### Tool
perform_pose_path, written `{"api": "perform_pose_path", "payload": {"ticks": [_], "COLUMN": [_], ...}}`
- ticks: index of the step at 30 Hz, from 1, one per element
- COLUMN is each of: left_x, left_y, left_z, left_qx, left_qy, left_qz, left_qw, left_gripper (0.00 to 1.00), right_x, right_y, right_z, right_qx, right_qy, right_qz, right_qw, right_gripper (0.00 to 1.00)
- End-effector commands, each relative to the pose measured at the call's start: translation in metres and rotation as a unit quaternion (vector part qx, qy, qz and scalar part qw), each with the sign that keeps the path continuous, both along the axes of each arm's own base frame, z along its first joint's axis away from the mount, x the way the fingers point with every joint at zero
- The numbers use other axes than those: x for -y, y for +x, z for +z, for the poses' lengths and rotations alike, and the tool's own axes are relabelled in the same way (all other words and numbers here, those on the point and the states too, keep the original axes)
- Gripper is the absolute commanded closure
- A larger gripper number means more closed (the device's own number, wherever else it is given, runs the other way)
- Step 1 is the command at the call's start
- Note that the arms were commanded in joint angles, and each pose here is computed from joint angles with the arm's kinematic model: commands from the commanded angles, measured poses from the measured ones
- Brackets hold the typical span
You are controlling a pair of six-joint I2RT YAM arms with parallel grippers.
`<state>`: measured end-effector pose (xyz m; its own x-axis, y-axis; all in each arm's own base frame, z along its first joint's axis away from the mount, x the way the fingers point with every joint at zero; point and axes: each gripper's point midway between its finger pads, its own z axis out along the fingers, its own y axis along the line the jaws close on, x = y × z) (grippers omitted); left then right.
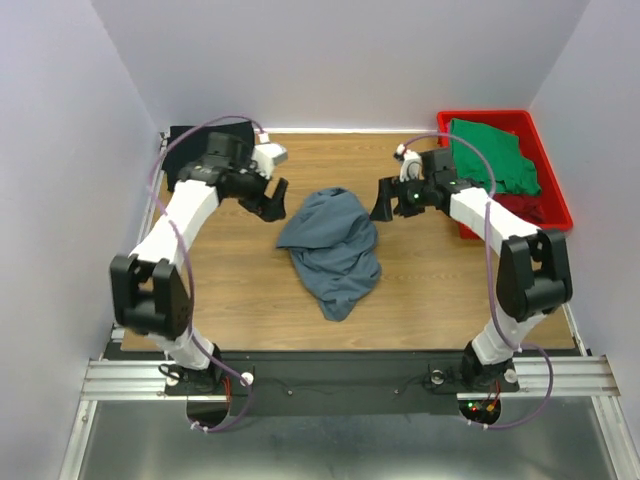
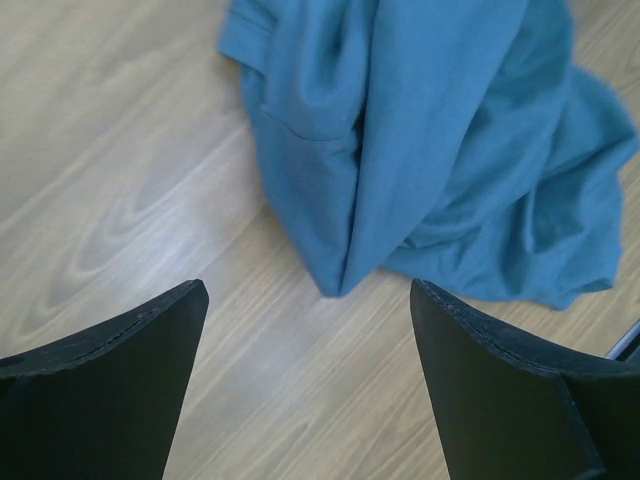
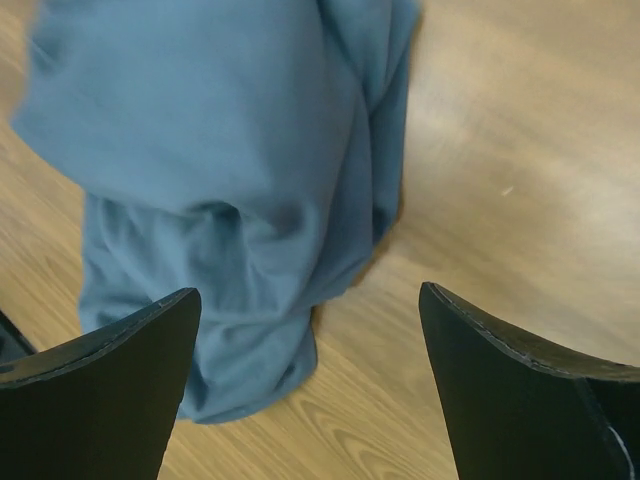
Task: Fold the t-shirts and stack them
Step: Move the tshirt to the center of the board, then flatten the tshirt out
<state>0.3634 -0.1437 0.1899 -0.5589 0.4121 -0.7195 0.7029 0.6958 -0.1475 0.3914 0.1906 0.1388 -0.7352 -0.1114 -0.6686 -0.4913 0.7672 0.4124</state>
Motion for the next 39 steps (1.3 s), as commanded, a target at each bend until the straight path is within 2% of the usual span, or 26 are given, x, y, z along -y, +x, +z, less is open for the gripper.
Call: {"api": "perform_pose_path", "payload": {"ticks": [1,4,7,10,11,13,14,15,17,18,19,21,23,25,26,27,30,31,34,35,36,37,38,39], "left_x": [0.018,0.027,0.039,0.05,0.057,0.06,0.062,0.063,0.061,0.056,0.052,0.035,0.023,0.002,-0.004,-0.013,-0.022,-0.023,-0.029,-0.031,-0.034,-0.038,-0.045,-0.051], "left_y": [0.015,0.015,0.006,-0.004,-0.009,-0.01,-0.011,-0.006,-0.002,0.01,0.017,0.031,0.05,0.075,0.08,0.093,0.099,0.097,0.073,0.063,0.054,0.03,0.019,-0.005], "left_z": [-0.03,-0.058,-0.076,-0.088,-0.09,-0.097,-0.096,-0.09,-0.079,-0.065,-0.054,-0.036,-0.003,0.032,0.042,0.068,0.101,0.122,0.136,0.13,0.123,0.098,0.083,0.036], "left_qx": [-0.006,-0.033,-0.061,-0.09,-0.101,-0.117,-0.119,-0.112,-0.103,-0.087,-0.075,-0.06,-0.022,0.025,0.033,0.065,0.104,0.131,0.161,0.157,0.155,0.131,0.132,0.082], "left_qy": [0.045,0.061,0.051,0.026,0.011,0.003,-0.001,-0.002,-0.007,-0.013,-0.016,-0.019,-0.021,-0.021,-0.023,-0.025,-0.013,-0.009,0.014,0.026,0.038,0.053,0.08,0.098], "left_qz": [-0.02,-0.029,-0.048,-0.064,-0.076,-0.078,-0.081,-0.083,-0.081,-0.073,-0.067,-0.046,-0.029,0.002,0.01,0.02,0.019,0.018,-0.004,-0.011,-0.021,-0.032,-0.052,-0.066], "left_qw": [0.999,0.997,0.996,0.994,0.992,0.99,0.99,0.99,0.991,0.993,0.995,0.997,0.999,0.999,0.999,0.997,0.994,0.991,0.987,0.987,0.987,0.989,0.987,0.99], "left_gripper": [0.05,0.05,0.07,0.14,0.26,0.43,0.58,0.63,0.86,0.96,1.0,1.0,1.0,1.0,1.0,1.0,1.0,1.0,1.0,1.0,1.0,1.0,1.0,1.0], "right_x": [-0.01,-0.016,-0.021,-0.029,-0.031,-0.033,-0.035,-0.035,-0.037,-0.032,-0.027,-0.014,-0.001,0.013,0.017,0.02,0.024,0.024,0.03,0.031,0.034,0.033,0.028,0.026], "right_y": [-0.018,-0.027,-0.039,-0.048,-0.046,-0.041,-0.039,-0.033,-0.016,-0.006,0.003,0.03,0.048,0.073,0.076,0.088,0.093,0.087,0.063,0.046,0.031,0.017,-0.023,-0.043], "right_z": [-0.034,-0.062,-0.084,-0.099,-0.101,-0.108,-0.107,-0.101,-0.083,-0.074,-0.066,-0.035,-0.013,0.027,0.038,0.067,0.106,0.128,0.155,0.135,0.122,0.109,0.08,0.062], "right_qx": [-0.061,-0.118,-0.166,-0.202,-0.206,-0.218,-0.216,-0.211,-0.186,-0.175,-0.161,-0.112,-0.073,-0.004,0.009,0.063,0.123,0.145,0.204,0.196,0.177,0.183,0.155,0.157], "right_qy": [0.002,0.016,0.034,0.058,0.063,0.07,0.073,0.081,0.094,0.1,0.101,0.103,0.092,0.074,0.064,0.048,0.021,0.016,-0.031,-0.056,-0.059,-0.088,-0.102,-0.124], "right_qz": [0.02,0.022,0.027,0.032,0.031,0.032,0.036,0.037,0.039,0.032,0.025,0.011,-0.003,-0.008,-0.009,0.0,0.026,0.038,0.075,0.102,0.102,0.129,0.159,0.197], "right_qw": [0.998,0.993,0.985,0.977,0.976,0.973,0.973,0.973,0.977,0.979,0.981,0.988,0.993,0.997,0.998,0.997,0.992,0.989,0.976,0.974,0.977,0.971,0.97,0.96], "right_gripper": [0.04,0.07,0.09,0.14,0.16,0.4,0.49,0.66,0.93,1.0,1.0,0.99,1.0,0.99,0.99,0.99,0.99,0.99,0.99,0.99,0.99,0.99,1.0,1.0]}}
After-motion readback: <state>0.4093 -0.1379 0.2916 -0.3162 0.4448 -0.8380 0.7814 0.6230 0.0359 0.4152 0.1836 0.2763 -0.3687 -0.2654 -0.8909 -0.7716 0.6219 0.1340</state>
